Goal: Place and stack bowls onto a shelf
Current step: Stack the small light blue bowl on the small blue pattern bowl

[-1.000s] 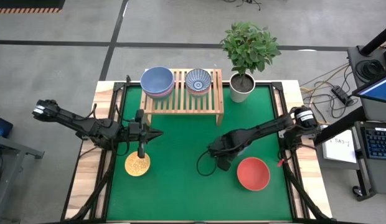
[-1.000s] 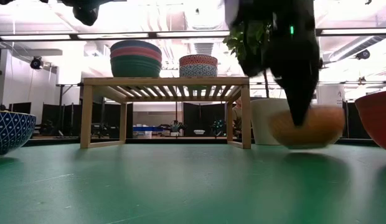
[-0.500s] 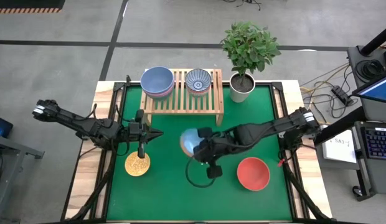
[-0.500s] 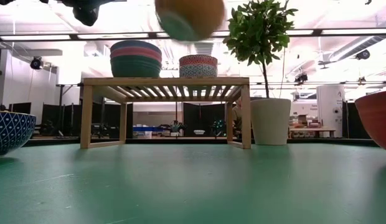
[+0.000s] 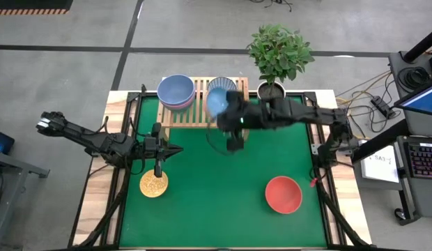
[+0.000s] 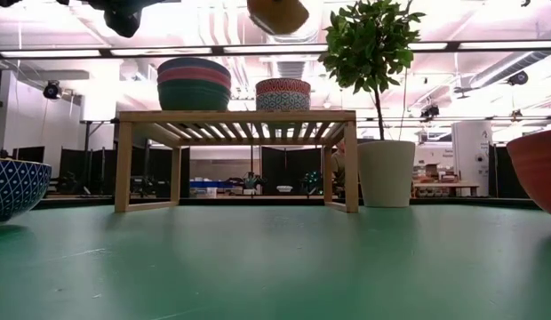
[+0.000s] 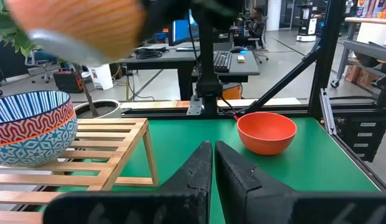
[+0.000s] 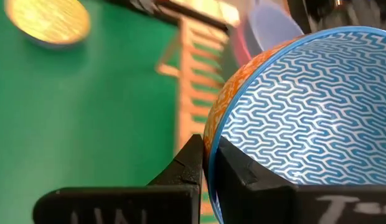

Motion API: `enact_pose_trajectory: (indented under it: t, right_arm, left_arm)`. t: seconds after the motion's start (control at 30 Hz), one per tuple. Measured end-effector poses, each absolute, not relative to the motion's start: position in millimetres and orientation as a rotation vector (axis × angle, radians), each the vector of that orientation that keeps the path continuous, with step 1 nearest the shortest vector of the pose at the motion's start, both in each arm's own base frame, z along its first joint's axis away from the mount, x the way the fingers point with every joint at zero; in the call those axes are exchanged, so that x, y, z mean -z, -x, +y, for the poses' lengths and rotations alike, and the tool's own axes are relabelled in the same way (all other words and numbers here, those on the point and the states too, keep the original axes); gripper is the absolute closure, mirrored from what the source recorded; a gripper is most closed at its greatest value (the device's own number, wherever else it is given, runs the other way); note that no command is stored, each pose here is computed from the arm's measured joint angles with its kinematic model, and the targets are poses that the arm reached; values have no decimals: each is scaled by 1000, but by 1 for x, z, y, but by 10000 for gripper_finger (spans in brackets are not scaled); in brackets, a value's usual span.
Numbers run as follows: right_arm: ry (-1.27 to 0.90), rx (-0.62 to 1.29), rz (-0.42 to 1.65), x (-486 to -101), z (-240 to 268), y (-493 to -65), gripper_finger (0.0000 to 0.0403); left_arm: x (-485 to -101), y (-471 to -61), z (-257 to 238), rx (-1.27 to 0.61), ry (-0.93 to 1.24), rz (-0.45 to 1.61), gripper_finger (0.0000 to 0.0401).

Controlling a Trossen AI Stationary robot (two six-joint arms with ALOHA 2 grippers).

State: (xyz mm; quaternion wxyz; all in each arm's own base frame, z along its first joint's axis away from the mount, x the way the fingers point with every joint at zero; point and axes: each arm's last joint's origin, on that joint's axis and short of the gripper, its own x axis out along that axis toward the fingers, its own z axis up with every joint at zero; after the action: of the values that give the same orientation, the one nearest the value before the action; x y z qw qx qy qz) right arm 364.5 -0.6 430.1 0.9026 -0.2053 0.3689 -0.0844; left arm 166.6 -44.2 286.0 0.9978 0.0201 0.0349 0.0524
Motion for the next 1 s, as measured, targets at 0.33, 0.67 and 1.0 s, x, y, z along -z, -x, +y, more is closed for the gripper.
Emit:
enact_pose_trajectory:
  t: [0.33, 0.67, 1.0]
  right_arm:
    - [340, 250, 844, -425, -81, -355, 390]
    - [356, 238, 940, -398, -113, -371, 390]
    - [366, 233, 968, -388, -117, -377, 390]
  left_arm:
    - [-286, -167, -44, -104, -40, 69, 401]
    - [-286, -167, -44, -104, -41, 71, 401]
    - [-285, -167, -44, -104, -45, 84, 401]
